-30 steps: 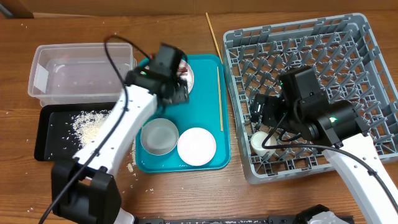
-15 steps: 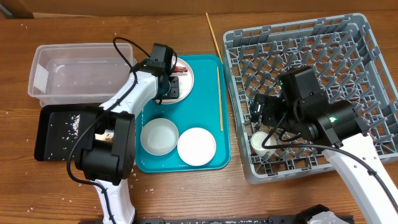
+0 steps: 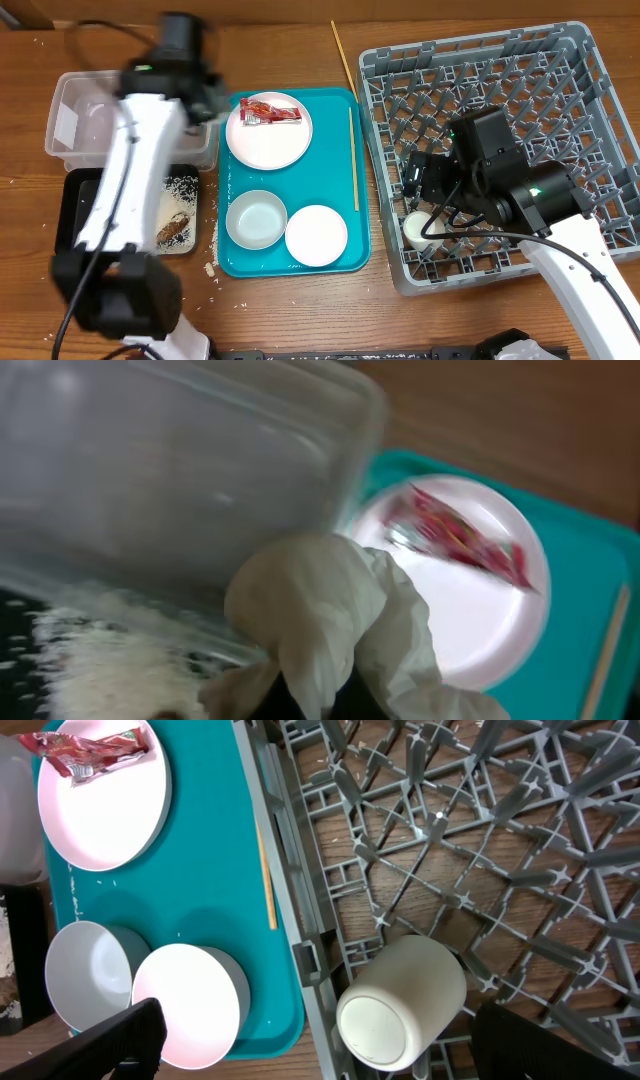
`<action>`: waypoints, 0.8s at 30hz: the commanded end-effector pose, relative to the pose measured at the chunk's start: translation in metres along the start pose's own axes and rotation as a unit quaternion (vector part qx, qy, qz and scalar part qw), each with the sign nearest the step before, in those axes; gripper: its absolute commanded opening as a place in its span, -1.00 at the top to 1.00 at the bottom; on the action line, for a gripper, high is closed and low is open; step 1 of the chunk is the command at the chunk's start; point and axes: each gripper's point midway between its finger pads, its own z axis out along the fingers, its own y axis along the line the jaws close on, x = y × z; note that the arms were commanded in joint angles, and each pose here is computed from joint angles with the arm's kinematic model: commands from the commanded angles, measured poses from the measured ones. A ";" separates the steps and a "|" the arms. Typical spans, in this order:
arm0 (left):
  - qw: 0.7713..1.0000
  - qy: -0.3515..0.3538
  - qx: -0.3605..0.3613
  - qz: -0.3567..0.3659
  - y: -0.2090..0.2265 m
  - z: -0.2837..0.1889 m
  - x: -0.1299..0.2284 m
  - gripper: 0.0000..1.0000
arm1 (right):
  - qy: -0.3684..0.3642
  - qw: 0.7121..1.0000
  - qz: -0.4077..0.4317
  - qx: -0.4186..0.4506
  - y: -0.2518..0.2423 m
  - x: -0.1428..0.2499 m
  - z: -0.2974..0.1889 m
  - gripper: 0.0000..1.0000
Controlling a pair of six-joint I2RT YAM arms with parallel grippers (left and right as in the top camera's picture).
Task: Sort waste into correct bins and load items into the dishwasher
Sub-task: 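Pick the white tissue off the plate and drop it in the clear bin, then pick the red wrapper off the plate and drop it in the clear bin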
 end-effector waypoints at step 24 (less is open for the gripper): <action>0.986 0.081 0.121 -0.087 -0.144 0.162 0.054 -0.72 | -0.011 1.000 -0.001 -0.007 0.004 -0.005 -0.005 -1.00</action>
